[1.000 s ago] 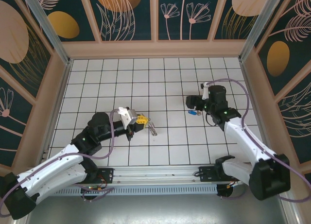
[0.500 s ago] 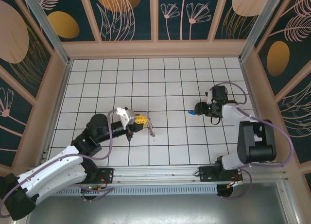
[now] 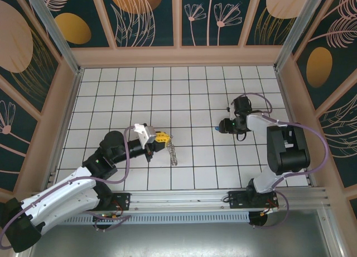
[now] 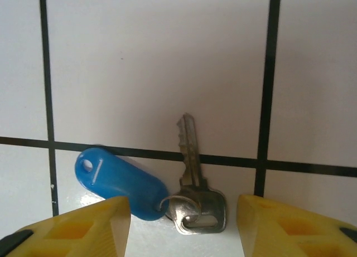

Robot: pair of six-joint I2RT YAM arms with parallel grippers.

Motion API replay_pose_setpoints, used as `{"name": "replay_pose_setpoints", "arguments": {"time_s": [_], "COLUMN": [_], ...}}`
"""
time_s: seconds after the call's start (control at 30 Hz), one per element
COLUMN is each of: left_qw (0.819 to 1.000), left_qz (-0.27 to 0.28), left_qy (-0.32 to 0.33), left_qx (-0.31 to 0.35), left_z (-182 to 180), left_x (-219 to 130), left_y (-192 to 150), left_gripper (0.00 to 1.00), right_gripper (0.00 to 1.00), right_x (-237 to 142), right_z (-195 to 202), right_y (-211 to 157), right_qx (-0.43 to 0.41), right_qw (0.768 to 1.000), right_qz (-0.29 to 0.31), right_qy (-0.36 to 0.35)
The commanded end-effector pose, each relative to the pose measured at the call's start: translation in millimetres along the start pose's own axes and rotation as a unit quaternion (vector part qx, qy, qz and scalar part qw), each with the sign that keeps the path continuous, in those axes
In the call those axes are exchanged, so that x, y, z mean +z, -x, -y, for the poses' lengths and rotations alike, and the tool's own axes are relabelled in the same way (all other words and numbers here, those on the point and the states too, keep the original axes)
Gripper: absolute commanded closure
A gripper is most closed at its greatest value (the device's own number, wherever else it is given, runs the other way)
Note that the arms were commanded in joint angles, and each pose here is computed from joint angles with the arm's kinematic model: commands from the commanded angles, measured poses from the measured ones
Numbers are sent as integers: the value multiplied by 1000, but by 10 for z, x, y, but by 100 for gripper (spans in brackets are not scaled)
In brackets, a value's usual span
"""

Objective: Put the keys on the keyring

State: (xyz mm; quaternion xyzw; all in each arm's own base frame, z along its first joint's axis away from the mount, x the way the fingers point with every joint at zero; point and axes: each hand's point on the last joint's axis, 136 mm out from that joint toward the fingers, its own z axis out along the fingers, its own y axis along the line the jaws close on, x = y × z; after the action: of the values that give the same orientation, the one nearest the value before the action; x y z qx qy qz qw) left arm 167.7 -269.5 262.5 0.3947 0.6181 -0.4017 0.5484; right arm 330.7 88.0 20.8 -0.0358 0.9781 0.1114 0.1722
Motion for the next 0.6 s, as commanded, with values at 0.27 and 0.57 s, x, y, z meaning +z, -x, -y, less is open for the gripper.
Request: {"name": "replay_pose_setpoints", "arguments": {"time_s": [0.27, 0.57], "left_qw": [1000, 1000], "left_qz": [23, 23], "left_qy": [-6, -6], "left_qx": [0, -2], "left_z": [24, 24], "left_x": [-2, -7], "left_y": [107, 102], "left_gripper": [100, 100], "right_gripper": [49, 49], "right_x": [48, 19], "right_z": [-424, -612], "right_y": [-129, -250], "right_qx": [-32, -45], "right_qw": [999, 998], "right_qz": [-14, -17], "right_qy": [20, 26]}}
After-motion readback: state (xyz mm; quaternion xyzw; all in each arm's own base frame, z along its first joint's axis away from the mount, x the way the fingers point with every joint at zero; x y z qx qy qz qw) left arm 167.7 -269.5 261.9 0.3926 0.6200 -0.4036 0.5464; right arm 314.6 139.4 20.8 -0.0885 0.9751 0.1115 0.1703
